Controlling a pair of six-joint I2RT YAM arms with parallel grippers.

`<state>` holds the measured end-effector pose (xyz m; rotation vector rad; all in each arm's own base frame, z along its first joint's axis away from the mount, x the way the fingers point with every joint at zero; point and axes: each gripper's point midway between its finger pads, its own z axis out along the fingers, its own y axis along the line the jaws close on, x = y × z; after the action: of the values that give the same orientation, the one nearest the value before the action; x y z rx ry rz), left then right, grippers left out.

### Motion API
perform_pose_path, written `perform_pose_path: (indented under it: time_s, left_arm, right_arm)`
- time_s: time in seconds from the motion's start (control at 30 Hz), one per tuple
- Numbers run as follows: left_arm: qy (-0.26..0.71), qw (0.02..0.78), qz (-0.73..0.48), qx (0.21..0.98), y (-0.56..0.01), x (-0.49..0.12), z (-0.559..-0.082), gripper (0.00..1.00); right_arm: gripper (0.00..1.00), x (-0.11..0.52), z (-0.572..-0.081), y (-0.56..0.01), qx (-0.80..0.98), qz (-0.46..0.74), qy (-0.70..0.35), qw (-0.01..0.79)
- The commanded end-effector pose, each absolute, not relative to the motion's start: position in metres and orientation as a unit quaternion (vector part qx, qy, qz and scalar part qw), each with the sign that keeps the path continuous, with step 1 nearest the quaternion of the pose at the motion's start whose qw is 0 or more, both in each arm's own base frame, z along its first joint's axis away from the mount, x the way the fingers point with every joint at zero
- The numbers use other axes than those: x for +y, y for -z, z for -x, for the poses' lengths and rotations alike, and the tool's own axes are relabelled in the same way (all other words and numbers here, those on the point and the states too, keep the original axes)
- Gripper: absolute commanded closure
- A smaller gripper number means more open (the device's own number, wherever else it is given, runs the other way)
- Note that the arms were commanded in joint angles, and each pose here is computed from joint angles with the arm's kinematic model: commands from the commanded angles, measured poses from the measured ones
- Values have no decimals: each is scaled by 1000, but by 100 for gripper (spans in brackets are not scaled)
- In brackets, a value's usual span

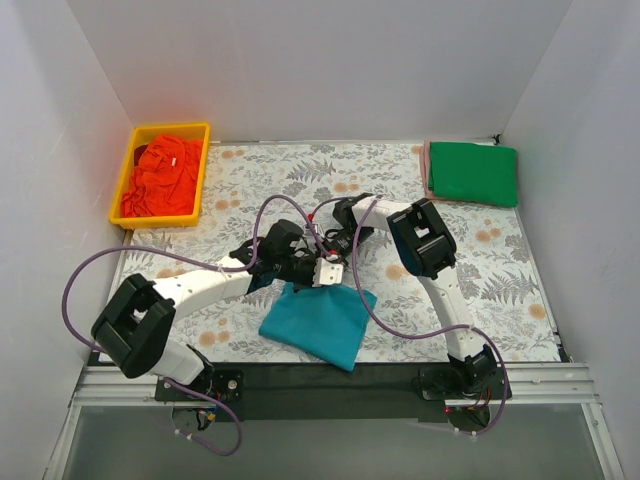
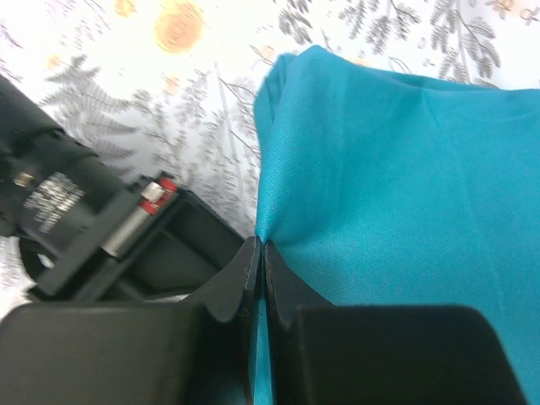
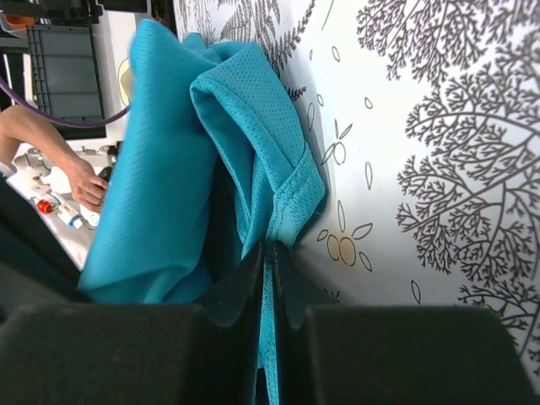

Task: Fold and stack the t-shirts
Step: Fold the tshirt

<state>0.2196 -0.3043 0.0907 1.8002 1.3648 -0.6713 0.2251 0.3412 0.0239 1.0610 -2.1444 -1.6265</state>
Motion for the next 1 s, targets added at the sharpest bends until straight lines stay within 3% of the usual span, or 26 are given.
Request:
perform_pose_path:
  time_s: [0.0, 0.33, 0.4, 0.43, 0.53, 0.67, 0.83, 0.97]
  left_arm:
    - [240, 416, -714, 508, -108, -314, -237, 100]
    - [217, 420, -714, 516, -77, -316, -262, 100]
    - [213, 423, -712, 518, -72, -316, -266, 92]
    - [215, 422, -709, 523, -71, -315, -266, 82]
    - [226, 420, -702, 528, -76, -315, -262, 71]
    - [245, 420, -684, 543, -92, -312, -253, 63]
    - [281, 445, -630, 571, -142, -305, -245, 61]
    - [336, 422, -538, 648, -164, -282, -248, 61]
  right_arm:
    - [87, 335, -218, -1, -739, -364, 550, 141]
    - [87, 334, -218, -6, -739, -373, 546, 134]
    - [85, 332, -223, -8, -745, -382, 533, 125]
    - [84, 332, -226, -9, -749, -386, 525, 121]
    - [81, 325, -244, -7, -773, -418, 468, 97]
    - [72, 319, -277, -12, -791, -469, 391, 39]
    - [63, 308, -321, -24, -803, -516, 296, -29]
    - [60, 301, -360, -59, -813, -502, 280, -90]
